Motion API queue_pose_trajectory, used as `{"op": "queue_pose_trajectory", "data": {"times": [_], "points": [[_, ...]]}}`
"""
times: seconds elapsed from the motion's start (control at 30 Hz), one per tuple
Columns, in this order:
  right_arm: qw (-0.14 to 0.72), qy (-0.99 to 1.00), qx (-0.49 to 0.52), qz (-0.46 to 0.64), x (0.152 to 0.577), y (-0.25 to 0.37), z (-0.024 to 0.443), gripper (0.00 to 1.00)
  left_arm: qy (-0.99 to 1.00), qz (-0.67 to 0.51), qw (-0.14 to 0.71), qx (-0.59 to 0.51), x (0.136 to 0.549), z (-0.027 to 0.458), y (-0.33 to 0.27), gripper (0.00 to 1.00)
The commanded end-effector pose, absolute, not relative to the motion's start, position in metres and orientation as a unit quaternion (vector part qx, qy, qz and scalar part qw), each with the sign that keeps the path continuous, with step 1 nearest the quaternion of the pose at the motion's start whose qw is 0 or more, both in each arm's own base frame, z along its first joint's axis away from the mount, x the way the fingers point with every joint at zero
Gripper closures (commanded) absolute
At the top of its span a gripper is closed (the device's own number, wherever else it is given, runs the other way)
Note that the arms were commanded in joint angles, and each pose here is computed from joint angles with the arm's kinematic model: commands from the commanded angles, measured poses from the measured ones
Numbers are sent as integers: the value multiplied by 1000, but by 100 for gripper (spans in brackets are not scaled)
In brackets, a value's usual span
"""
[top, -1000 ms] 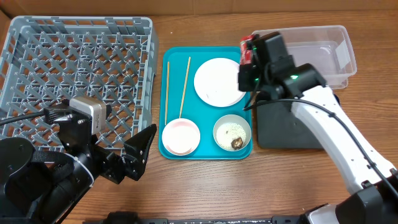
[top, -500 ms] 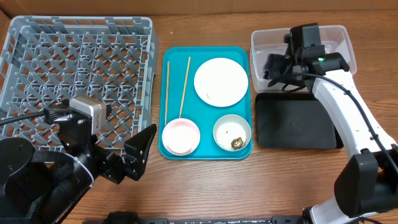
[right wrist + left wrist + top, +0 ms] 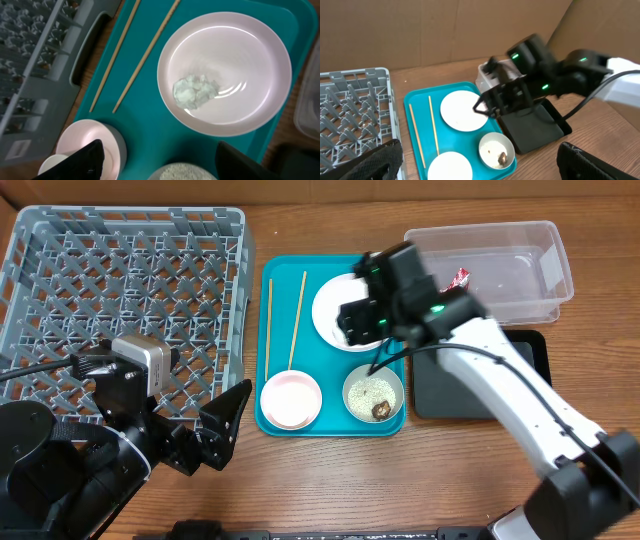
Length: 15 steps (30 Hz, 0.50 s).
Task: Sort waste into correct bins and load items into the dishwasher
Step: 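Grasp the crumpled tissue on the white plate with the right gripper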
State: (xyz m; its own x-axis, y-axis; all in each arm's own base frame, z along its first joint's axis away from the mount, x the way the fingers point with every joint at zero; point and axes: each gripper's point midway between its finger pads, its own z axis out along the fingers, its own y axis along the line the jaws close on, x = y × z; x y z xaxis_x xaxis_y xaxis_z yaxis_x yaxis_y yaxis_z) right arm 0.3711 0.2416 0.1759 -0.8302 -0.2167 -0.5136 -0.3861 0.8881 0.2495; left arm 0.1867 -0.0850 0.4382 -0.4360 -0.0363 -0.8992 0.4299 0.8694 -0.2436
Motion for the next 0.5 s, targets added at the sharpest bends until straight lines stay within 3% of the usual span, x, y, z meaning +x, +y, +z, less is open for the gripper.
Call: {"op": "queue_pose_trajectory", "data": {"times": [0.0,0.17,0.27,0.33,0.47], "points": [[257,951,-160,70,395,240,133,20,815,-216,523,127,187,439,-83,0],[247,955,-156,45,414,243,87,18,815,-216,523,127,187,439,-83,0],[236,959,-151,35,421,239,65,0,815,-216,523,127,187,440,-83,0],[232,962,-144,31,427,234,54,0,815,-216,523,127,187,439,-83,0],[200,965,-146,84,423,242,37,32,815,-216,523,127,187,439,-83,0]]}}
